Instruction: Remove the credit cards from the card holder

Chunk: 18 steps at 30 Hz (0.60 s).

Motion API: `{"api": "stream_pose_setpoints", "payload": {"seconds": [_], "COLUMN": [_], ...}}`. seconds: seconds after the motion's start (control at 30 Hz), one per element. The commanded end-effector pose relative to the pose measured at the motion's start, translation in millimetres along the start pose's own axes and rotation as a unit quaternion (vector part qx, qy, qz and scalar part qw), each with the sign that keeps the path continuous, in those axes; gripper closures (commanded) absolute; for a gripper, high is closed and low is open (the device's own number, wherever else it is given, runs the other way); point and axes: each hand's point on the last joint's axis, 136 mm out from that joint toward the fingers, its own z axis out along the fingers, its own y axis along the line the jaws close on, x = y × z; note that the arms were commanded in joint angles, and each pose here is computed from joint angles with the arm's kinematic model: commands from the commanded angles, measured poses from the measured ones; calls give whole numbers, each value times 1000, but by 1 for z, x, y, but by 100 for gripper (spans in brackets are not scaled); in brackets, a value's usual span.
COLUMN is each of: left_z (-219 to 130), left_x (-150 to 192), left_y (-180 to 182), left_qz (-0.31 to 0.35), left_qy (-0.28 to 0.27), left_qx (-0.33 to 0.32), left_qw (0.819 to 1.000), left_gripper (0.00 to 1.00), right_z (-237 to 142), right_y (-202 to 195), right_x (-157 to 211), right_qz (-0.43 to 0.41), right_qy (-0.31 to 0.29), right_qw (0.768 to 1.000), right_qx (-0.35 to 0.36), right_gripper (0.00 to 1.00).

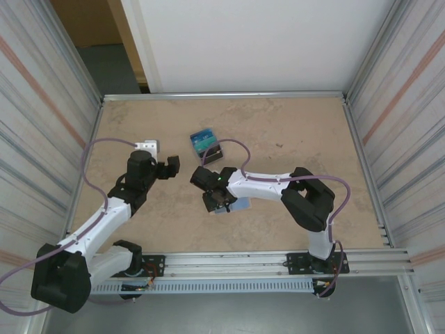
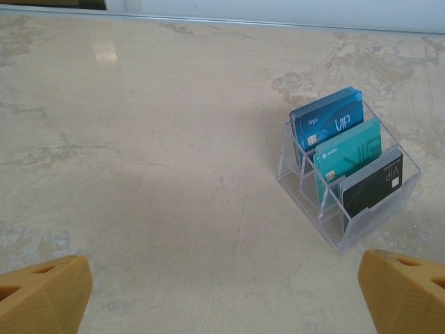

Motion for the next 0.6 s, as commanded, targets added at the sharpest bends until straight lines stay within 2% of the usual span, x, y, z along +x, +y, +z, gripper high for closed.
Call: {"api": "stream_pose_setpoints", "payload": {"seconds": [0.0, 0.17, 0.4, 0.57], "left_z": [-1, -1, -1, -2], "left_x": [-8, -10, -11, -13], "left_y": [-1, -2, -5, -6], "left_qz": [-10, -9, -10, -10], "left_qy": [-12, -13, -13, -15], "left_qx": [4, 7, 14, 19], "left_qw": [1000, 1000, 1000, 1000], "left_gripper": [2, 1, 1, 1], "right_z": [12, 18, 21, 17], "right_y": [-3, -7, -11, -9], "right_x": [12, 17, 20, 15], "right_qz": [-8, -7, 1, 18], "right_qy": [21, 27, 30, 22], "right_qw": [1000, 999, 999, 1000], "right_qx": [11, 17, 21, -12], "right_gripper": [47, 50, 59, 61]}}
